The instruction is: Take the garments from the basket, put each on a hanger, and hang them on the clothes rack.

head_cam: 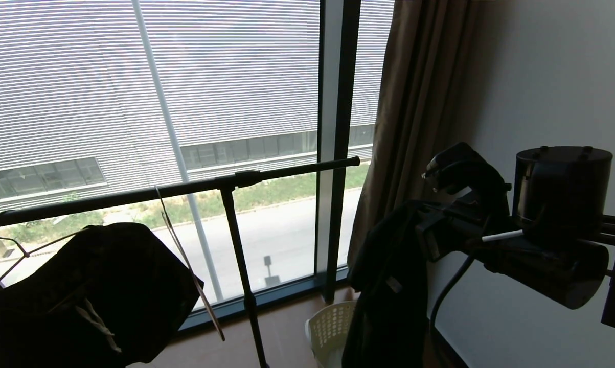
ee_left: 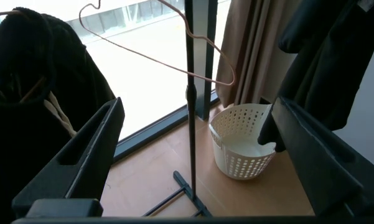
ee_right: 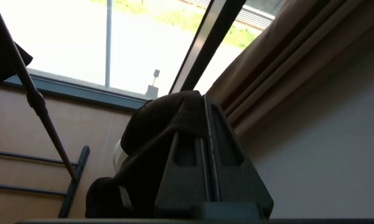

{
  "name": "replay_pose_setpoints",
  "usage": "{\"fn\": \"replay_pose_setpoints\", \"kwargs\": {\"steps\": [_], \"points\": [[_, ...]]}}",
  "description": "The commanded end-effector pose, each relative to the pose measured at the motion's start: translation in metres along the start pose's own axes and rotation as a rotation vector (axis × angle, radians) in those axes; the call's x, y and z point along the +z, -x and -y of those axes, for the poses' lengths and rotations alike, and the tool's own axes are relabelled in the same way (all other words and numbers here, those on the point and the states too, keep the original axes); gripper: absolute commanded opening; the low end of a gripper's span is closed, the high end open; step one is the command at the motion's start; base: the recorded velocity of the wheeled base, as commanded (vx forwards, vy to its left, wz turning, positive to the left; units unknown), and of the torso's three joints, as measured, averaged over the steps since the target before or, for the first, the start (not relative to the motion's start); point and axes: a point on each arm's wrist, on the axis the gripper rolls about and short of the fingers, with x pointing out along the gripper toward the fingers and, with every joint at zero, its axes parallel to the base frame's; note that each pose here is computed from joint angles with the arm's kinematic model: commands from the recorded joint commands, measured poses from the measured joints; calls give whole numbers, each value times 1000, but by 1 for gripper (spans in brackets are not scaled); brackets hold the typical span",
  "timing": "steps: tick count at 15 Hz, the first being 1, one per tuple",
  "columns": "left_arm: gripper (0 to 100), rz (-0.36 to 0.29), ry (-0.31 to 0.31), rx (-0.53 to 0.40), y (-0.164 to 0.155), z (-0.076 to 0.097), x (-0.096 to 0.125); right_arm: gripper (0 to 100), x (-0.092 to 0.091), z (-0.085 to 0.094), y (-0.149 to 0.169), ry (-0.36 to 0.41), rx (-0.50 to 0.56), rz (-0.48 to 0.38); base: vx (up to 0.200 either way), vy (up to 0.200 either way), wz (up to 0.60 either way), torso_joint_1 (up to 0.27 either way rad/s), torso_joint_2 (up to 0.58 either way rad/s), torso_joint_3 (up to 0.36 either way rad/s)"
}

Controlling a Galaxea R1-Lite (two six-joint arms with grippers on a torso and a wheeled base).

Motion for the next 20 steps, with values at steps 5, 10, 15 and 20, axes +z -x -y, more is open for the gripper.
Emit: {"fn": "replay_pose_setpoints", "kwargs": {"steps": [5,10,15,20], "points": [[100,-1,-1,0,0,0,0,0,-1,-1,-1,-5,-6,40,0,0,120,0,1,0],[100,-1,-1,0,0,0,0,0,-3,-1,0,-5,-6,38,0,0,600,6,0,1],[100,-1,-1,-1,0,0,0,0,-2,0,0,-6,-8,41,-40,0,360,3,0,4],[100,-1,-1,-1,0,0,0,0,-1,0,1,-7,-9,44,-200,0,0,4,6,0]]}}
